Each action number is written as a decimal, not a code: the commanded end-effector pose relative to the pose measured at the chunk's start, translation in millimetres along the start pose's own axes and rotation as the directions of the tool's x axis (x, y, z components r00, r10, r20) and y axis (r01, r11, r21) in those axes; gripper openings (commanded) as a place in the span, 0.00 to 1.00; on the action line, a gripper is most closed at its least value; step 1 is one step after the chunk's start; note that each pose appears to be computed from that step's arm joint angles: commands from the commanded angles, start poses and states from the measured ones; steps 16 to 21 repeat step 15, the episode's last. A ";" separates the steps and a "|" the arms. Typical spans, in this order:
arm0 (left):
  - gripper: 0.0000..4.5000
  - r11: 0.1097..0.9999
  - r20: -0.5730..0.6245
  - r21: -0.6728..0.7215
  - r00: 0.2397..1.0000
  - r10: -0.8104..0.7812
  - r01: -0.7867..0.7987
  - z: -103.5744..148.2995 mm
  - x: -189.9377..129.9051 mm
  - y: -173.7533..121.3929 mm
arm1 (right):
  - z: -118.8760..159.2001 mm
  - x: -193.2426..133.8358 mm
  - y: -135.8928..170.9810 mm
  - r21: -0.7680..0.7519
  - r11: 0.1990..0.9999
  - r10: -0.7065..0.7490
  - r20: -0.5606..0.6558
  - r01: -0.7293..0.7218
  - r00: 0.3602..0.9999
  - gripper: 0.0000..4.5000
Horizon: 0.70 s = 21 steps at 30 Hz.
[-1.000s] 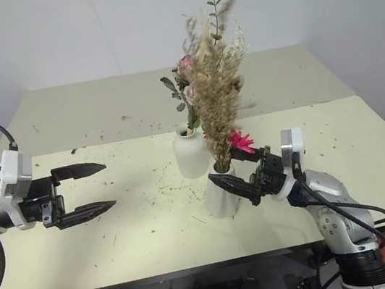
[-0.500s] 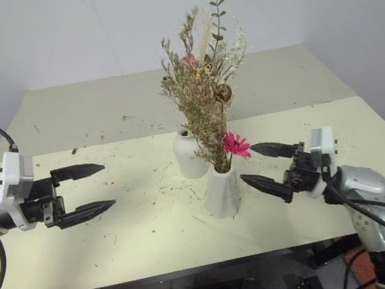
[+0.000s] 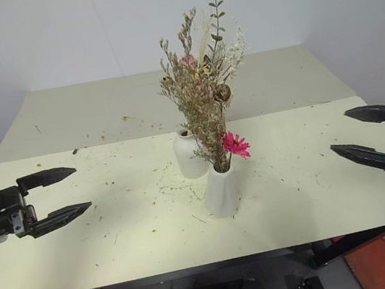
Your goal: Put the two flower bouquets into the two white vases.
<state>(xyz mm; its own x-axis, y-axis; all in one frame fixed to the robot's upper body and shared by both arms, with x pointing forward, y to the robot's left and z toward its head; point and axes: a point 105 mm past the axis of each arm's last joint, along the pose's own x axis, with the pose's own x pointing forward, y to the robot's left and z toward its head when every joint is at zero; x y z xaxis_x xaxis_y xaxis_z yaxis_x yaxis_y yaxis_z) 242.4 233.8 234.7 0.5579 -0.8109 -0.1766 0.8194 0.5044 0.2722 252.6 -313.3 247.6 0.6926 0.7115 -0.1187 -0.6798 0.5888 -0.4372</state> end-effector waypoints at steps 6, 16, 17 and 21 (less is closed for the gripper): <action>1.00 0.997 -0.025 0.069 0.999 0.040 -0.038 22.8 -17.2 8.8 | -8.8 -27.0 -18.8 -0.063 0.994 -0.100 -0.126 0.093 0.987 0.98; 1.00 0.997 -0.016 0.072 1.000 0.026 -0.025 31.0 -16.5 9.9 | -17.6 -41.8 -14.1 -0.042 0.994 -0.107 -0.165 0.102 0.980 0.98; 1.00 0.997 -0.016 0.072 1.000 0.026 -0.025 31.0 -16.5 9.9 | -17.6 -41.8 -14.1 -0.042 0.994 -0.107 -0.165 0.102 0.980 0.98; 1.00 0.997 -0.016 0.072 1.000 0.026 -0.025 31.0 -16.5 9.9 | -17.6 -41.8 -14.1 -0.042 0.994 -0.107 -0.165 0.102 0.980 0.98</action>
